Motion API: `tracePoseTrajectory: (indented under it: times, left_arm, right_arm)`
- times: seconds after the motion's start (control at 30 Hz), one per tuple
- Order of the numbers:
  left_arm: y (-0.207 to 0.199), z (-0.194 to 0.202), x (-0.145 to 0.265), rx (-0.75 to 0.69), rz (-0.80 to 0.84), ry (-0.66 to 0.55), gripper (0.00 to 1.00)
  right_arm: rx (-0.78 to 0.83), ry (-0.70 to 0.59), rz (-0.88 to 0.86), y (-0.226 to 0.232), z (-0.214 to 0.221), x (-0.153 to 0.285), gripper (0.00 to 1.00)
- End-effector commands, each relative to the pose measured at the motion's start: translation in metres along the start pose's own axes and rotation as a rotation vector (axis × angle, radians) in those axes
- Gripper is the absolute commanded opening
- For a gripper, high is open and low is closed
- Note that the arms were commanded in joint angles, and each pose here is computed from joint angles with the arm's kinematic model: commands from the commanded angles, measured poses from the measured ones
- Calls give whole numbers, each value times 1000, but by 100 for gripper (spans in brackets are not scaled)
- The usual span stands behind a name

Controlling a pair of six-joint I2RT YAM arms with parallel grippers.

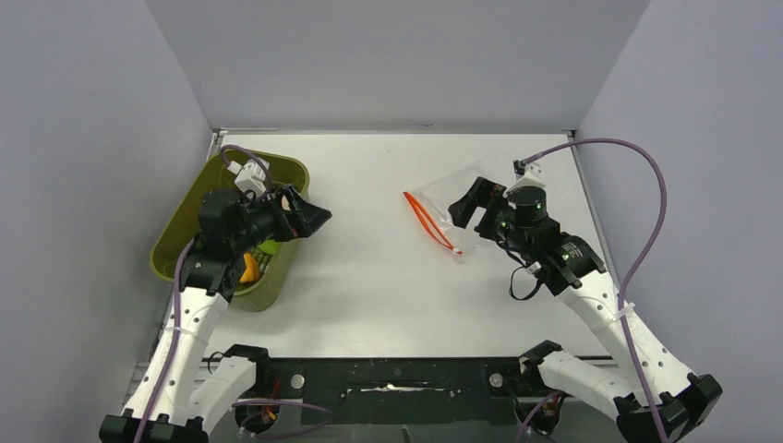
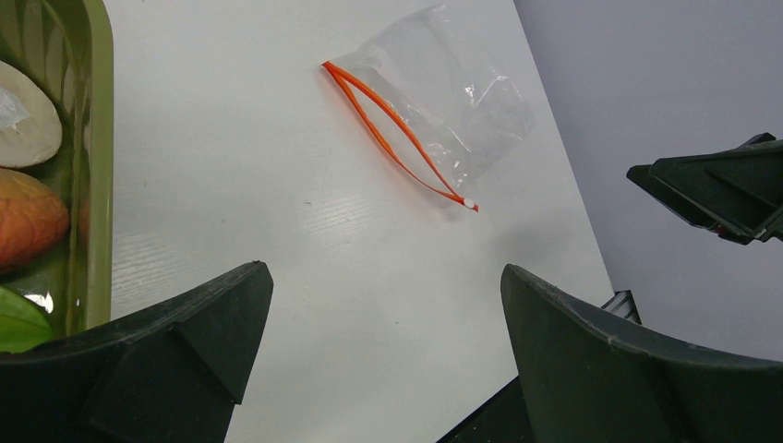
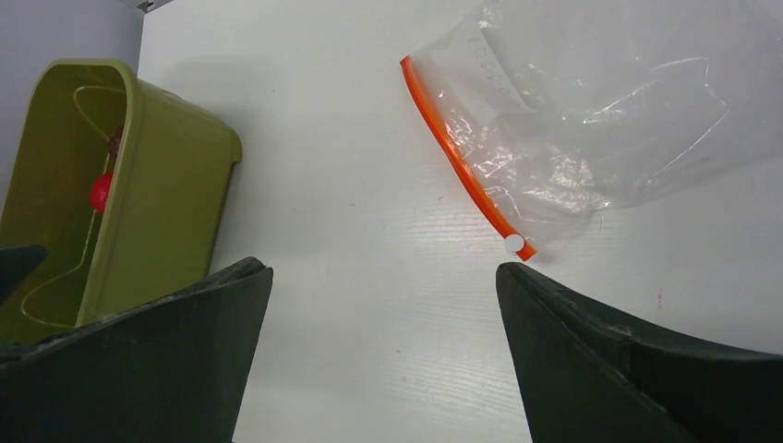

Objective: Place the food in the zip-top bag and seal the zipper
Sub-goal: Pick up the zipper food storage bag at the center of the board.

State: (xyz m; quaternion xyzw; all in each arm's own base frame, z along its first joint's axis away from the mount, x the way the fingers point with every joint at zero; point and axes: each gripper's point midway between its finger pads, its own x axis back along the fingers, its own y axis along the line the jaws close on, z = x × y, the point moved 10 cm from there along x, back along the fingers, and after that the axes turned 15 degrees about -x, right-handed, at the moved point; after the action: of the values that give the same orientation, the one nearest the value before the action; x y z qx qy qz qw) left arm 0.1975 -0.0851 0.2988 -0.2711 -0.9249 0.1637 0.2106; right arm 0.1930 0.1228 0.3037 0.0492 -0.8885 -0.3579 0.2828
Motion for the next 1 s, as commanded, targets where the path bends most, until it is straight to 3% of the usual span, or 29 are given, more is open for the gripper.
tracePoseTrajectory:
  times: [0.0, 0.2, 0.53, 0.6, 0.77, 0.97]
  left_arm:
    - [-7, -11, 8, -58, 33, -83, 98]
    - [-11, -17, 14, -108, 45, -114, 97]
    - [-15, -10, 26, -146, 53, -111, 97]
    - [-15, -8, 29, -154, 47, -108, 97]
    - [-14, -4, 32, -158, 19, -105, 96]
    - [-15, 0, 32, -143, 38, -107, 95]
  right_arm:
    - [-7, -57, -25, 7, -8, 2, 98]
    - [49, -70, 14, 4, -8, -11, 97]
    - [265, -40, 285, -21, -4, -57, 99]
    - [320, -5, 302, -24, 0, -70, 93]
    - [372, 84, 323, -27, 14, -99, 59]
    - [408, 158, 280, -20, 36, -128, 39]
